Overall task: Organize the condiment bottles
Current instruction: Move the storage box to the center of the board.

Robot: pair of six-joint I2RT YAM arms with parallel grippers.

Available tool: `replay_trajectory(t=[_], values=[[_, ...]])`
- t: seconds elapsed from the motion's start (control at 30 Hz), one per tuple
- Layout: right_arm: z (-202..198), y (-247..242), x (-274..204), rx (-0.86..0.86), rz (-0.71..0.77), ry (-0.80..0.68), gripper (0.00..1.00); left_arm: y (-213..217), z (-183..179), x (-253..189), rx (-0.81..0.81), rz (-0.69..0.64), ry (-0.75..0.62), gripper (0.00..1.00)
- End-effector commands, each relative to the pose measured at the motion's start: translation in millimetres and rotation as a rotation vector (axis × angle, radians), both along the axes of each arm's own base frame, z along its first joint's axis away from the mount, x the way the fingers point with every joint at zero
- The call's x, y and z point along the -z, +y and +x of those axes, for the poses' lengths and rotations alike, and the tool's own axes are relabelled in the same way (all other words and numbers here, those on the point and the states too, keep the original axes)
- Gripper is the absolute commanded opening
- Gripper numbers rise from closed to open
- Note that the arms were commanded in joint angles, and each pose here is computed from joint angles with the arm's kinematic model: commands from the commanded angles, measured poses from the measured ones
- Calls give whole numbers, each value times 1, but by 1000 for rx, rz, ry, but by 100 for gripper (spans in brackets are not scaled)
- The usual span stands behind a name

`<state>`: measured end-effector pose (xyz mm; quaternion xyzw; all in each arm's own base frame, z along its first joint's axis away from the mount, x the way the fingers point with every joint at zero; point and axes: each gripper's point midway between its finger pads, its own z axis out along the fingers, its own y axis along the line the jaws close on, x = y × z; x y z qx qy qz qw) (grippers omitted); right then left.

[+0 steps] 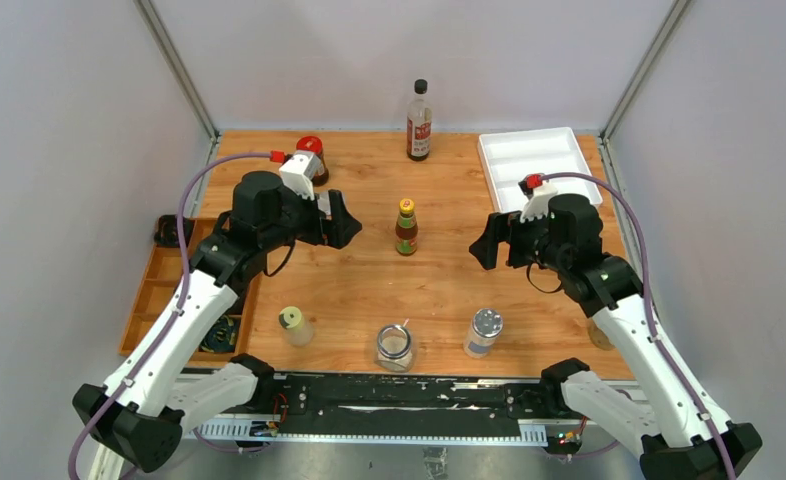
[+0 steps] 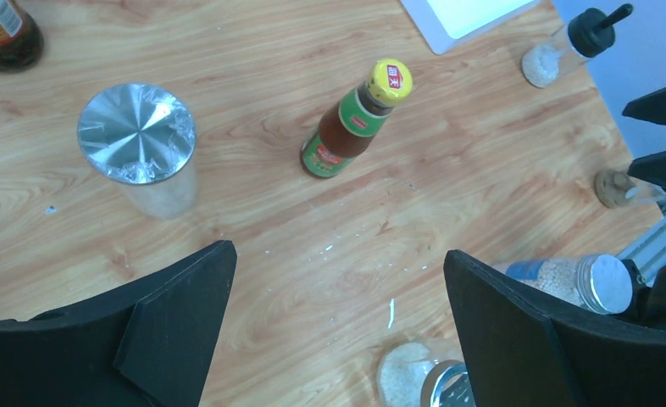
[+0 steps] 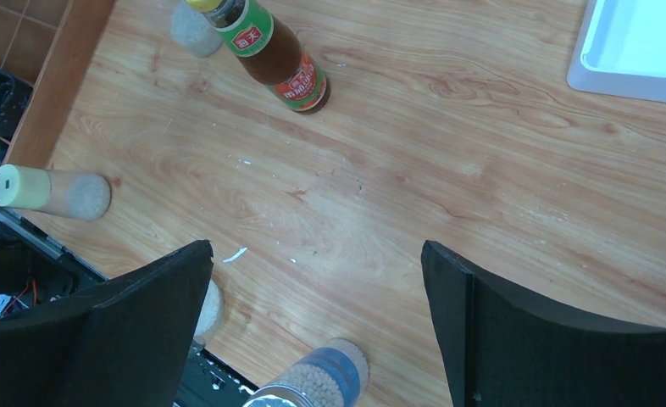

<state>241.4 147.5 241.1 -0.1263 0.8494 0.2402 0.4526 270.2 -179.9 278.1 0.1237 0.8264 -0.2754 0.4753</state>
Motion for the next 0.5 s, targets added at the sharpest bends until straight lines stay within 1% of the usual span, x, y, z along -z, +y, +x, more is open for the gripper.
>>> replay_trajectory(t=[0.0, 0.2, 0.3, 0.47], values=[[-5, 0, 9, -11, -26, 20, 100, 1, -1, 2, 0, 17, 11, 100], [-11, 1, 17, -15, -11, 41, 100, -4, -8, -8, 51, -20, -54, 100], [-13, 0, 21, -15, -16, 53, 100, -1, -8, -8, 41, -3, -53, 100], [-15, -5, 19, 3, -32, 62, 100, -5, -14, -12, 84, 1, -53, 100]])
